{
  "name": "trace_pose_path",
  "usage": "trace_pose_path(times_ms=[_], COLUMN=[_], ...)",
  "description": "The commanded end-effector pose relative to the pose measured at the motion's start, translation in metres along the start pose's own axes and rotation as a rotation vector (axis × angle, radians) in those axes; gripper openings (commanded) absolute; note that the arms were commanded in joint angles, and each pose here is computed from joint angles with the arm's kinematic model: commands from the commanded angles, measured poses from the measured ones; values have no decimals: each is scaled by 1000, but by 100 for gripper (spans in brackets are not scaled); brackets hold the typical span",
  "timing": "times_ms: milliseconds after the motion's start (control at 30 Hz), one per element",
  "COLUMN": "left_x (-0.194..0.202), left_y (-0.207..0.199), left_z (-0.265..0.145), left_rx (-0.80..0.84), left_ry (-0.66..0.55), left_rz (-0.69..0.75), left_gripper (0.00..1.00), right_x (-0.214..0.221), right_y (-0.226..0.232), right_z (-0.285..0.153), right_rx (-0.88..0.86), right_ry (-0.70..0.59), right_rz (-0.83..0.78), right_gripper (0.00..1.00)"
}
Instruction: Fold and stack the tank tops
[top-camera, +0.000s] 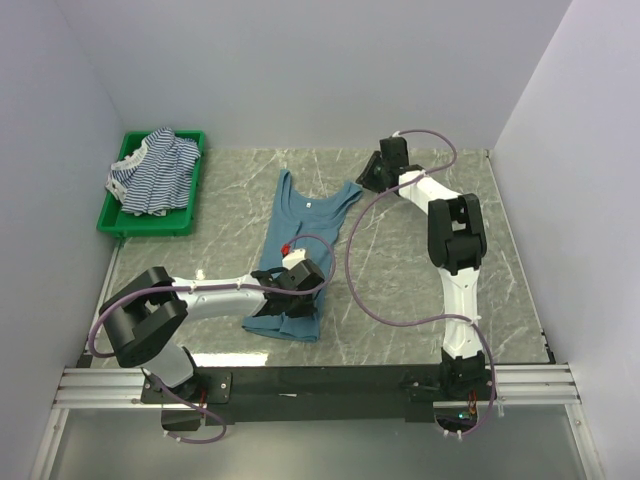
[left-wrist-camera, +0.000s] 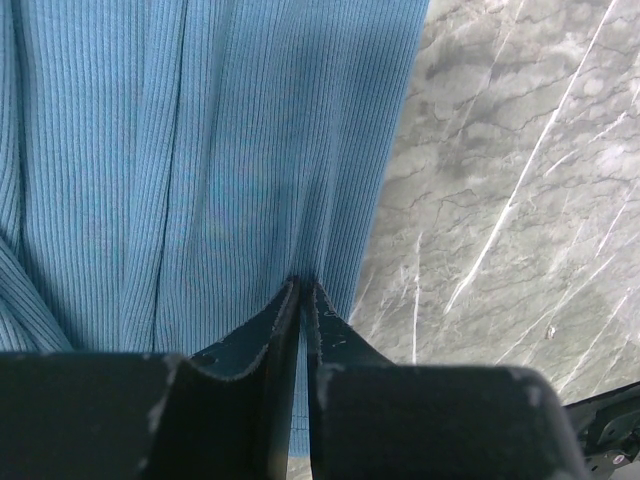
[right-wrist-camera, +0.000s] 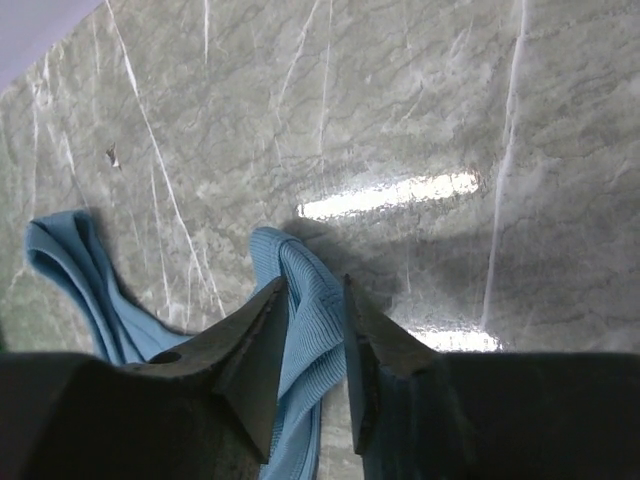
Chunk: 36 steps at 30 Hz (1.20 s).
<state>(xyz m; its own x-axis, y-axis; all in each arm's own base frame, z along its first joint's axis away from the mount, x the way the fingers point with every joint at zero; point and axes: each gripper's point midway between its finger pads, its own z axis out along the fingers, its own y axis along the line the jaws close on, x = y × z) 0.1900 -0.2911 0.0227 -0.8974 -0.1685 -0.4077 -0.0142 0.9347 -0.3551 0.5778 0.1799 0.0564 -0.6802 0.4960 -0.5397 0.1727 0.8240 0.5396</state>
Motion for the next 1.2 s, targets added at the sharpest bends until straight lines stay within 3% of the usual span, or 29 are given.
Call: trace_pose_path(times_ms=[0, 133, 367, 767, 900, 1167], left_x=[0, 0, 1, 1, 5, 11], left_y=[1, 1, 2, 3, 5, 7], left_z=[0, -1, -1, -3, -1, 2], left_rx=[6, 14, 9, 12, 10, 17], left_ry=[1, 2, 6, 6, 16, 33], left_rz=[6, 7, 11, 9, 14, 11], left_gripper=[13, 13, 13, 13, 13, 11], right_x=[-7, -5, 5, 15, 8, -10], right_y=[6, -2, -4, -6, 2, 16], right_z=[1, 0, 5, 6, 0, -11], right_rx=[34, 61, 45, 72, 64, 129], right_ry=[-27, -30, 6, 33, 19, 1], right_rz=[-61, -97, -105, -62, -33, -13], right_gripper=[38, 51, 54, 30, 8, 4])
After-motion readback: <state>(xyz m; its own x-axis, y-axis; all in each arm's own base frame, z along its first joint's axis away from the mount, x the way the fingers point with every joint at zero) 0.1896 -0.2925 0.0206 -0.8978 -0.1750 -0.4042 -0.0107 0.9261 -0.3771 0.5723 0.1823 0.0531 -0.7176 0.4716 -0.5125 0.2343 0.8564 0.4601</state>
